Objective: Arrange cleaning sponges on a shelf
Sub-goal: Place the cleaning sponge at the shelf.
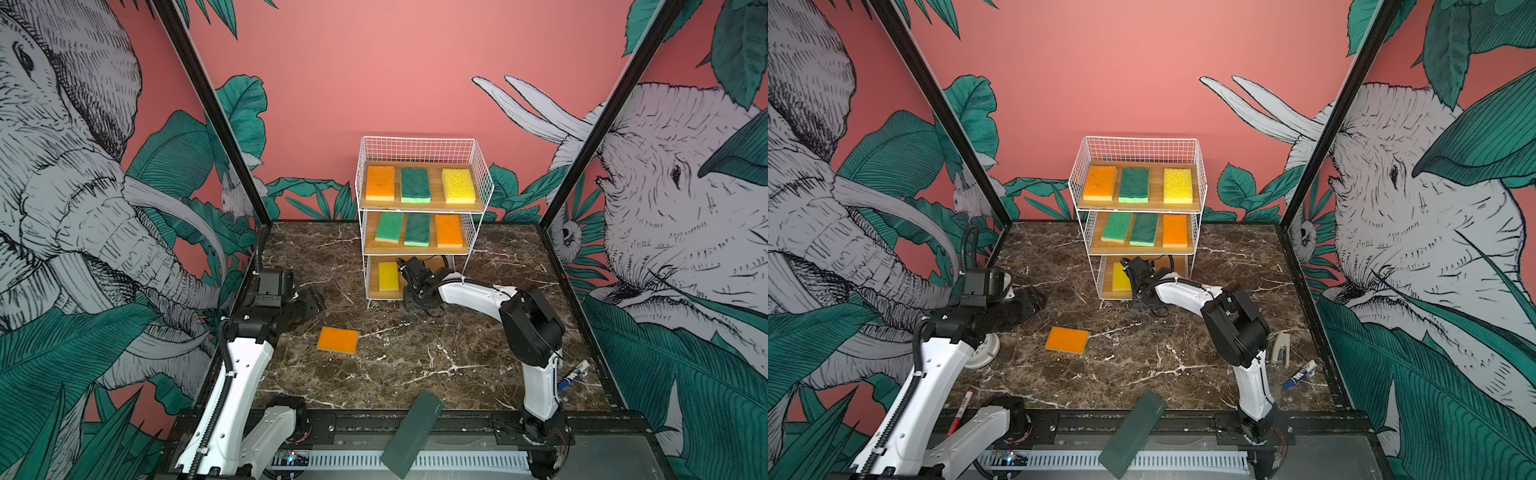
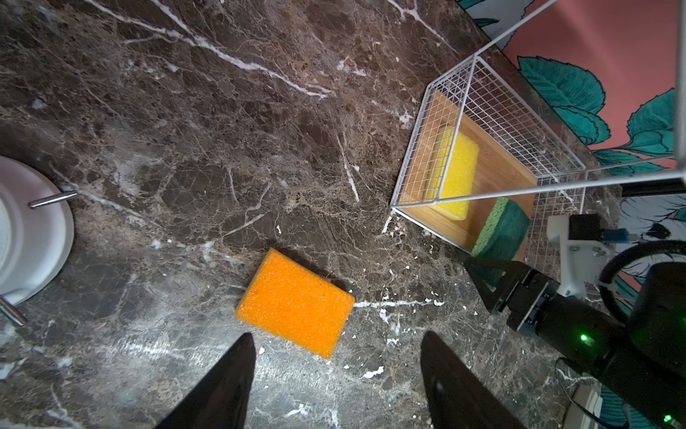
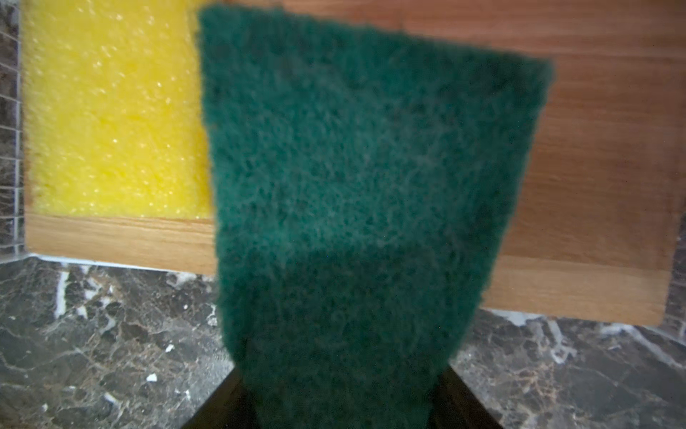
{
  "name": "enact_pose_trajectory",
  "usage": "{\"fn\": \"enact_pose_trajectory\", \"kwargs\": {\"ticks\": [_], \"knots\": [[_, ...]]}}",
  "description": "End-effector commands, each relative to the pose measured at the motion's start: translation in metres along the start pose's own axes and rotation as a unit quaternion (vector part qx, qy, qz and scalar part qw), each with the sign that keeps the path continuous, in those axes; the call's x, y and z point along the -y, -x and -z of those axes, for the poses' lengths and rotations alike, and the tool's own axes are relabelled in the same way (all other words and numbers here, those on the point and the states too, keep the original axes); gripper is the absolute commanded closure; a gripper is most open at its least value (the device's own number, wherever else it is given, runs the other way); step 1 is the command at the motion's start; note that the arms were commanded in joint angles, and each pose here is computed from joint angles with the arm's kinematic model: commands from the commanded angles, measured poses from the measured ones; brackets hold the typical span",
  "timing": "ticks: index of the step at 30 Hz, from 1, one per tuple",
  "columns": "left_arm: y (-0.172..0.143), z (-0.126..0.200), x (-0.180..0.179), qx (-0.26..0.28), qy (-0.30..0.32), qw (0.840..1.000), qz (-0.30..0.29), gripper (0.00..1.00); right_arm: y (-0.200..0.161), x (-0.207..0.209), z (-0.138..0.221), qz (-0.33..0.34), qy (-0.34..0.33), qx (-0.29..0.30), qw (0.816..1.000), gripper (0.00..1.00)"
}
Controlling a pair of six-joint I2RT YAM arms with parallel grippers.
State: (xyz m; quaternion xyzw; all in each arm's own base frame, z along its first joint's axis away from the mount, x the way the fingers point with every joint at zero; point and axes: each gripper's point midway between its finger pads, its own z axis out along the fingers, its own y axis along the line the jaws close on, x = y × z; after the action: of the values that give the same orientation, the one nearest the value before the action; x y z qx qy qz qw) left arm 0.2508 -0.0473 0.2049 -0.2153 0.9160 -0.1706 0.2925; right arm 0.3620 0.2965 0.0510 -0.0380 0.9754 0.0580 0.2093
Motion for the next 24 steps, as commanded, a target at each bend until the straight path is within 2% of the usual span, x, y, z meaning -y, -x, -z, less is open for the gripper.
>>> {"fn": "enact_pose_trajectory", "kwargs": {"ticks": [1, 5, 14, 18, 24], "knots": [[0.002, 0.003, -0.001, 0.014, -0.002, 1.000, -0.003, 0.28, 0.016, 0.000, 0.002, -0.002, -0.012, 0.019, 1.000, 0.36], [0.002, 0.006, -0.002, 0.020, -0.003, 1.000, -0.003, 0.28, 0.023, -0.001, 0.005, -0.001, -0.011, 0.029, 1.000, 0.29], [-0.002, 0.007, -0.003, 0.016, -0.004, 1.000, -0.002, 0.28, 0.031, -0.006, 0.010, 0.007, 0.005, 0.056, 0.998, 0.22], [-0.004, 0.009, -0.003, 0.016, -0.007, 1.000, -0.003, 0.28, 0.034, -0.001, 0.021, 0.017, 0.003, 0.071, 0.997, 0.20], [-0.007, 0.014, -0.002, 0.017, -0.013, 1.000, -0.004, 0.28, 0.021, 0.001, 0.048, 0.013, 0.022, 0.095, 0.995, 0.21]]}}
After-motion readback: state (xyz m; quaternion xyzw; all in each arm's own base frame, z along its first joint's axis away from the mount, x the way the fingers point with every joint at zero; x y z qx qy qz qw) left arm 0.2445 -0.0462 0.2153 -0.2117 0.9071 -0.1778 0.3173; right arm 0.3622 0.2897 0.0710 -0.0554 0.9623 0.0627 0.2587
